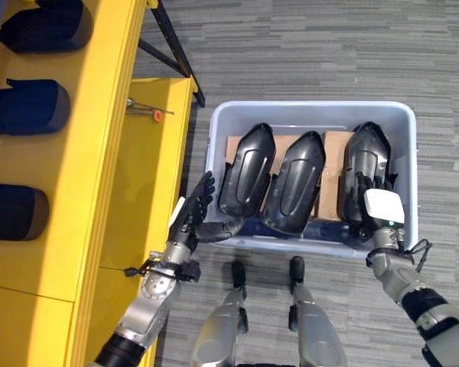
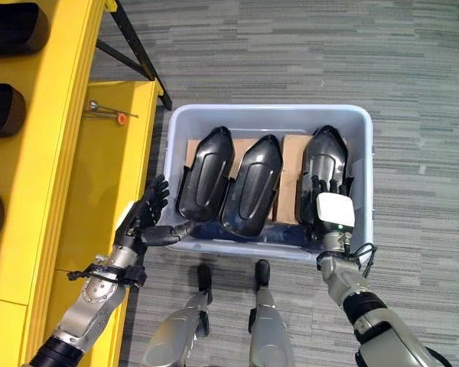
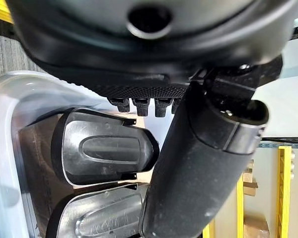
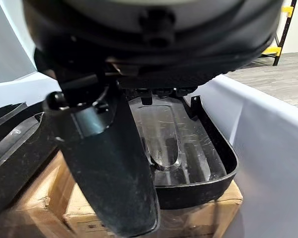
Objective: Move parts from the plastic box to the shelf.
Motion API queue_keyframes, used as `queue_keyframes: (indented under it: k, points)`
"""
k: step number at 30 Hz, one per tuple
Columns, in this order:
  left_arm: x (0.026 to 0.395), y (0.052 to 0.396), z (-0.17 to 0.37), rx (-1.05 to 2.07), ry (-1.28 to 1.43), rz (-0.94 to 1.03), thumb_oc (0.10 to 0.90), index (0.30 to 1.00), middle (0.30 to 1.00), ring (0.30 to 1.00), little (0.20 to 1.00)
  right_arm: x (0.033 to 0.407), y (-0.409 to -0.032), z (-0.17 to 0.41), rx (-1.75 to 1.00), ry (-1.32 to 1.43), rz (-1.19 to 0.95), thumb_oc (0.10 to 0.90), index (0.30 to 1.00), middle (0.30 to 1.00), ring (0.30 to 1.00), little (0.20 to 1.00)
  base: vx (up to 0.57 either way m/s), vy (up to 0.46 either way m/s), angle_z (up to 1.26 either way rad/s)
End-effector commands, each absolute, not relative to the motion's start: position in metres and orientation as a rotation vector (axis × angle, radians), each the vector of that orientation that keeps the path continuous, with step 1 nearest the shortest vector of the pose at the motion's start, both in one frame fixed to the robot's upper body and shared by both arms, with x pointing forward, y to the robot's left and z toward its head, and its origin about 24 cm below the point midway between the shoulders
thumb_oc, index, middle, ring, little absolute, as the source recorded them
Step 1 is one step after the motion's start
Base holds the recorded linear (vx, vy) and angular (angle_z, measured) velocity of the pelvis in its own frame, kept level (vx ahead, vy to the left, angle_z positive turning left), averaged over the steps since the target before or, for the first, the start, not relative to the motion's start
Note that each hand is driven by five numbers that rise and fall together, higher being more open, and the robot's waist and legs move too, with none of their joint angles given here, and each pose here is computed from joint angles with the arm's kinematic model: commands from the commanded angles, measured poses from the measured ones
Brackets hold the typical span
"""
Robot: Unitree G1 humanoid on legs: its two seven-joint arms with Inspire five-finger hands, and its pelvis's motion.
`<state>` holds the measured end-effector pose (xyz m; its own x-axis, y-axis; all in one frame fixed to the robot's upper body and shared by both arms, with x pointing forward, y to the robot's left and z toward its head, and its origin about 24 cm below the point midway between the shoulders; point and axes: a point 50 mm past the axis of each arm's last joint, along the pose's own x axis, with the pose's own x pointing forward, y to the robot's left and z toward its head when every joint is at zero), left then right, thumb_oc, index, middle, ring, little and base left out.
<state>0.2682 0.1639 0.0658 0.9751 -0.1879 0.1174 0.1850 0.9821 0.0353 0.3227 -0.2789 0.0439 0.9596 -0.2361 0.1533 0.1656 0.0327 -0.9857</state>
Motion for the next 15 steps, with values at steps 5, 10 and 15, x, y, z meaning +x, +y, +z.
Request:
queue_keyframes:
  k: [5, 10, 15]
  points:
    - [0.269, 0.159, 0.104, -0.016, -0.355, -0.236, 0.900, 1.000, 1.000, 1.000, 1.000, 0.338, -0.285, 0.087, -1.589, -0.122, -0.487, 0.900, 1.000, 1.000, 1.000, 1.000, 0.00, 0.014, 0.03]
    - [0.270, 0.157, 0.104, -0.014, -0.362, -0.239, 0.900, 1.000, 1.000, 1.000, 1.000, 0.335, -0.291, 0.073, -1.487, 0.041, -0.525, 0.900, 1.000, 1.000, 1.000, 1.000, 0.00, 0.000, 0.00]
    - [0.272, 0.153, 0.106, -0.012, -0.363, -0.253, 0.900, 1.000, 1.000, 1.000, 1.000, 0.335, -0.294, 0.059, -1.452, 0.152, -0.477, 0.900, 1.000, 1.000, 1.000, 1.000, 0.00, -0.006, 0.00]
